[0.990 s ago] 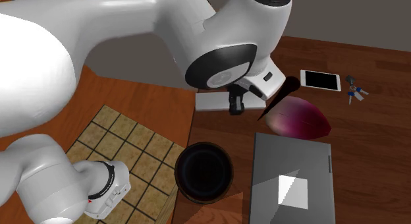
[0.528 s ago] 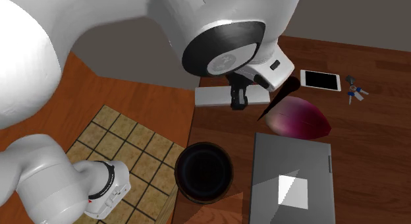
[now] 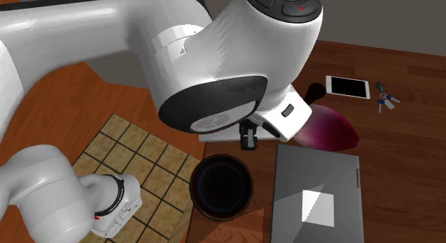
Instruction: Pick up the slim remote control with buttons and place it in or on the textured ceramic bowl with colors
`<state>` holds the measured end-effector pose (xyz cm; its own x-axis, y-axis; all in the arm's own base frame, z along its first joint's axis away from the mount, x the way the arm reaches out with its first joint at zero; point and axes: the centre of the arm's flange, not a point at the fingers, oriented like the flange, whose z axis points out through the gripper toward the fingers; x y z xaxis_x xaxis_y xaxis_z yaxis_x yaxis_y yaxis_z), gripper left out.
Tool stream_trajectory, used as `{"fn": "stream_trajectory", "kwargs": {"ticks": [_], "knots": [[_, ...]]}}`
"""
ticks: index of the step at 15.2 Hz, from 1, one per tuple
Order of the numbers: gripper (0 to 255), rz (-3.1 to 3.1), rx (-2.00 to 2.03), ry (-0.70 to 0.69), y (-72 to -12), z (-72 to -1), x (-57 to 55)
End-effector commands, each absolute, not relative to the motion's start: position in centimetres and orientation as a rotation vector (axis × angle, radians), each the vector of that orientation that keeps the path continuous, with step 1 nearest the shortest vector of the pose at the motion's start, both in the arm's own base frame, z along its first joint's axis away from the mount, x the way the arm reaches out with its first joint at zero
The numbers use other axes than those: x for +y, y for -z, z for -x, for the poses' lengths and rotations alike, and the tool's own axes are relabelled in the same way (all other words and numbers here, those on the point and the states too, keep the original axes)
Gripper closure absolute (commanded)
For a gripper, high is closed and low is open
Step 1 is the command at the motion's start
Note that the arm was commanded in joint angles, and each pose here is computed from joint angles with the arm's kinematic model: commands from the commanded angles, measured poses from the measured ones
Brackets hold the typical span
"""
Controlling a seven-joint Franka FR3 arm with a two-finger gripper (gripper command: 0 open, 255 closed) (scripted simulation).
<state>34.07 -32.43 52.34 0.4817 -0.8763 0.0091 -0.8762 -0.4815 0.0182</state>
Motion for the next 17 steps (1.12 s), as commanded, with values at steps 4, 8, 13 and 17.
{"fn": "stream_trajectory", "kwargs": {"ticks": [4,8,13,17], "knots": [[255,-2.688,-1.587,0.002,-52.6,-27.4,-33.2],[255,-2.688,-1.587,0.002,-52.8,-22.2,-33.8],[255,-2.688,-1.587,0.002,-50.7,-20.3,-34.0],[255,-2.688,-1.587,0.002,-48.6,-20.3,-34.0]]}}
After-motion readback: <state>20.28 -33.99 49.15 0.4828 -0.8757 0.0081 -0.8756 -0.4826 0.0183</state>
